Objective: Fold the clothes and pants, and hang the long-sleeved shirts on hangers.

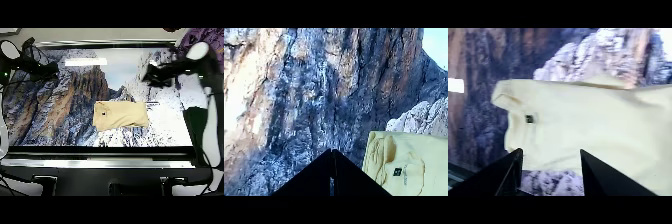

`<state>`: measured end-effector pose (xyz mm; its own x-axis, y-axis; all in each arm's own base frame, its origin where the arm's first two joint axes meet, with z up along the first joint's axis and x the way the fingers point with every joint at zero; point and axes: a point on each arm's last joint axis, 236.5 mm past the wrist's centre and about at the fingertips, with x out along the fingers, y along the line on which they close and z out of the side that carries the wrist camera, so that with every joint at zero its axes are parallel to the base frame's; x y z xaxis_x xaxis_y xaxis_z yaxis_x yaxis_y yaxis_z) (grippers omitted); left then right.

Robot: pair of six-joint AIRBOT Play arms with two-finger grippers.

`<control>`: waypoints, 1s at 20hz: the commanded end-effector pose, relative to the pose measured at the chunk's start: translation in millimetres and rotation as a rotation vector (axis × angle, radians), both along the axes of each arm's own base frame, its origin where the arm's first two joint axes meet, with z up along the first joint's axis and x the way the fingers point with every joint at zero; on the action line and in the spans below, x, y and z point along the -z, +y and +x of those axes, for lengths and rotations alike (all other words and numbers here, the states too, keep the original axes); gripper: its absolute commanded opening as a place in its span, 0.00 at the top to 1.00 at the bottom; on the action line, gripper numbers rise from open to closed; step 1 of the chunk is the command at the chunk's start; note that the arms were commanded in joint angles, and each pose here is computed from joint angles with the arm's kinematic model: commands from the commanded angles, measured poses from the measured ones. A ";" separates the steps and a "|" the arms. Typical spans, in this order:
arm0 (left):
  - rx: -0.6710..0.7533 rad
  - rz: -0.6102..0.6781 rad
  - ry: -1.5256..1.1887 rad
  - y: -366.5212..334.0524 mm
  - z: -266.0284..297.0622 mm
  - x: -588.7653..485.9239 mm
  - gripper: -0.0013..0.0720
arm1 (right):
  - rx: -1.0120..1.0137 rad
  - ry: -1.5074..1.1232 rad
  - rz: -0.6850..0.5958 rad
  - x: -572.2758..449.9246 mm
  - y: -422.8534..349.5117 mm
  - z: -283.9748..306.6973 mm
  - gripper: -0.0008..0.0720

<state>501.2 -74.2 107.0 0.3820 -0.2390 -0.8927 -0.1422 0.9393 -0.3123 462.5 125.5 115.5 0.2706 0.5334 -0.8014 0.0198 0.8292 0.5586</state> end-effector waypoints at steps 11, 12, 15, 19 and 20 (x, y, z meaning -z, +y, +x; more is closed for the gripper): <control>0.006 0.005 -0.007 0.6 -0.6 -2.5 0.96 | 0.046 0.220 0.342 180.8 -70.1 -61.0 0.35; 0.006 0.005 -0.007 0.6 -0.6 -2.5 0.96 | 0.037 0.229 0.345 189.4 -62.3 -59.7 0.35; 0.006 0.005 -0.007 0.6 -0.6 -2.5 0.96 | 0.013 0.245 0.324 210.7 -39.4 -56.6 0.35; 0.006 0.005 -0.007 0.6 -0.5 -2.2 0.96 | -0.026 0.249 0.307 221.2 -11.4 -56.2 0.53; 0.006 0.005 -0.007 0.6 -0.4 -2.2 0.96 | -0.032 0.246 0.307 220.5 -6.9 -55.6 0.68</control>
